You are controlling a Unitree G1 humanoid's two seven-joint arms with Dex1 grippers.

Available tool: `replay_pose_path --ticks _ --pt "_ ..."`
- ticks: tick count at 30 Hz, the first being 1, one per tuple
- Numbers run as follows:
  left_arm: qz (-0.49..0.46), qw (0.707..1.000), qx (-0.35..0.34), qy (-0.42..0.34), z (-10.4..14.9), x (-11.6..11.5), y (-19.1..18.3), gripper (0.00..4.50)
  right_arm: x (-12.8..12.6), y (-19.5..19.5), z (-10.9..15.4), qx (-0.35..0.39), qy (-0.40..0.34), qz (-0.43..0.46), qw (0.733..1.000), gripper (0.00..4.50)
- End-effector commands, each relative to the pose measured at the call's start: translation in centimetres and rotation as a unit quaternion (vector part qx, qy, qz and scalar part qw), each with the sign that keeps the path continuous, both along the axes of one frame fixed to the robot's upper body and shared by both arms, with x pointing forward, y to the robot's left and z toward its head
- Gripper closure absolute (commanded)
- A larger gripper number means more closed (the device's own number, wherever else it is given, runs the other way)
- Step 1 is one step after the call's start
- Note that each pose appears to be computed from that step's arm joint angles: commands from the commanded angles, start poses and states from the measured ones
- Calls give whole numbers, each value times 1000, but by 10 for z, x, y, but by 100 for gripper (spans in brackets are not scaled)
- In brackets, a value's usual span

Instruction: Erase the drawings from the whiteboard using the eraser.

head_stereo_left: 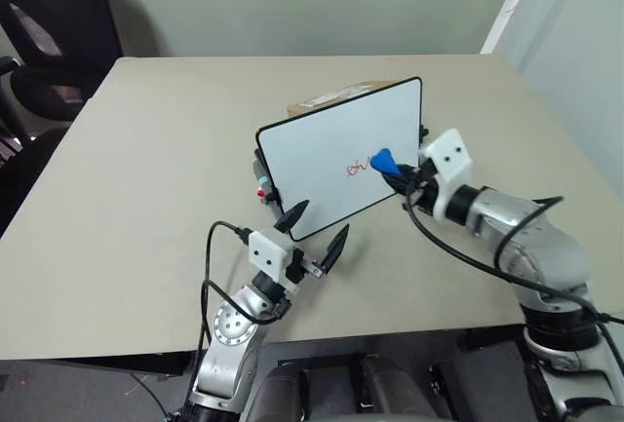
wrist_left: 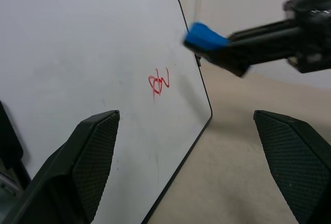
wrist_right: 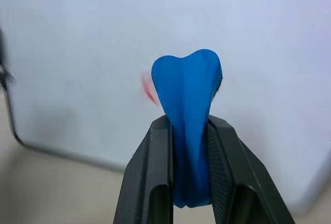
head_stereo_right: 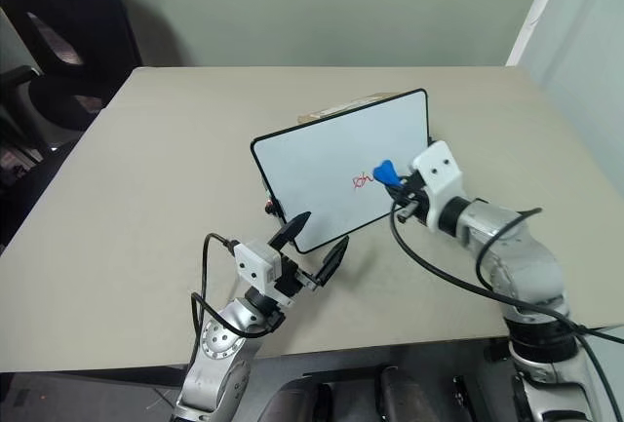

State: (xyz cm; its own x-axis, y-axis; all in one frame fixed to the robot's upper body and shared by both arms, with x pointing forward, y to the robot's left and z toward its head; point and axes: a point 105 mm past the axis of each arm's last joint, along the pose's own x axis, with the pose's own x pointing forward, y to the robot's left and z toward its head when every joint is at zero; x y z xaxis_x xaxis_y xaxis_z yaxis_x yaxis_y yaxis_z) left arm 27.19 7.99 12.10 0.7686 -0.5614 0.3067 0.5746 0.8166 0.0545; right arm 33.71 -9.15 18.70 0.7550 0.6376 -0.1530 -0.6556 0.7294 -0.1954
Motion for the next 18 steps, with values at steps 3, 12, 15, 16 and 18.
replay_pose_path --ticks 3,12,15,16,18 --pt "-1 1000 -2 -22 10 -4 -1 0 16 14 7 18 -23 -9 1000 394" --pt "12 1000 -11 -27 15 -7 7 0 18 24 -23 13 20 2 1000 394" --pt "12 999 -13 -29 16 -10 5 0 16 25 -41 0 43 -1 999 394" --pt "13 999 -14 -30 17 -10 6 0 14 25 -47 -7 51 -1 999 394" --pt "15 999 -15 -30 18 -11 6 0 10 25 -54 -14 58 3 998 394"
